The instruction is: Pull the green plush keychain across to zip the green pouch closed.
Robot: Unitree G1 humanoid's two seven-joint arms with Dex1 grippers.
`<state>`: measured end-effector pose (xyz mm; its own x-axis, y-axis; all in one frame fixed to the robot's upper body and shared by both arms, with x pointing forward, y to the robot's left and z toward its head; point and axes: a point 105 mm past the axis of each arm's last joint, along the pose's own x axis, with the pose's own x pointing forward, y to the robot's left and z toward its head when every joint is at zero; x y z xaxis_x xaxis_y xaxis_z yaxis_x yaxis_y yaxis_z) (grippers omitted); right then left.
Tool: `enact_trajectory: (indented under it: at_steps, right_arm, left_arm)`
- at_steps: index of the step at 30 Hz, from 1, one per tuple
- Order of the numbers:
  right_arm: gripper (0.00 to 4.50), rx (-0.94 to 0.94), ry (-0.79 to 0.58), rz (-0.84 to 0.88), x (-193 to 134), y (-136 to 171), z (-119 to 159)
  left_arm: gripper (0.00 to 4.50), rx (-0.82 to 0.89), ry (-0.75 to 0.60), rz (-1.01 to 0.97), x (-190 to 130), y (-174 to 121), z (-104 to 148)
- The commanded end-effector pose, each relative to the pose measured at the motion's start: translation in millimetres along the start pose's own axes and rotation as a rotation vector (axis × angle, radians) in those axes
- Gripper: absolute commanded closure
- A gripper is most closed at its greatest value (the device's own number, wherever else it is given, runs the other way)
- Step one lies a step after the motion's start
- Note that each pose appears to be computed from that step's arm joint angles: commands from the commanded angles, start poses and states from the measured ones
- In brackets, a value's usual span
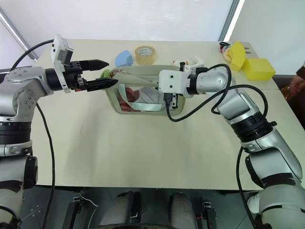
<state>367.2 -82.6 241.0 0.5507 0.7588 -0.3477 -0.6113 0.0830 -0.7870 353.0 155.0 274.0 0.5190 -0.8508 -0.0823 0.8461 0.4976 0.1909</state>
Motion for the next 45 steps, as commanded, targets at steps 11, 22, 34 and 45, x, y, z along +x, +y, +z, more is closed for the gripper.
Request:
enact_trajectory:
  at_steps: [11, 22, 34, 45]
  right_arm:
    - [2.01, 0.135, -0.030, -0.159, -42.1, -30.5, 15.9]
    - [2.22, 0.291, 0.047, -0.114, -46.9, 4.8, -16.5]
    - [4.44, 0.272, 0.015, -0.107, -37.3, 10.6, -7.5]
    - [4.50, 0.274, 0.008, -0.120, -36.5, 8.7, -6.0]
  left_arm:
    - [0.00, 0.048, -0.019, 0.098, -19.2, 24.1, 16.9]
    - [0.00, 0.000, 0.055, 0.208, -31.1, 62.7, -17.5]
    - [0.00, 0.018, 0.085, 0.217, 0.1, 71.1, -41.3]
    - [3.23, -0.011, 0.028, 0.150, 9.3, 64.0, -33.1]
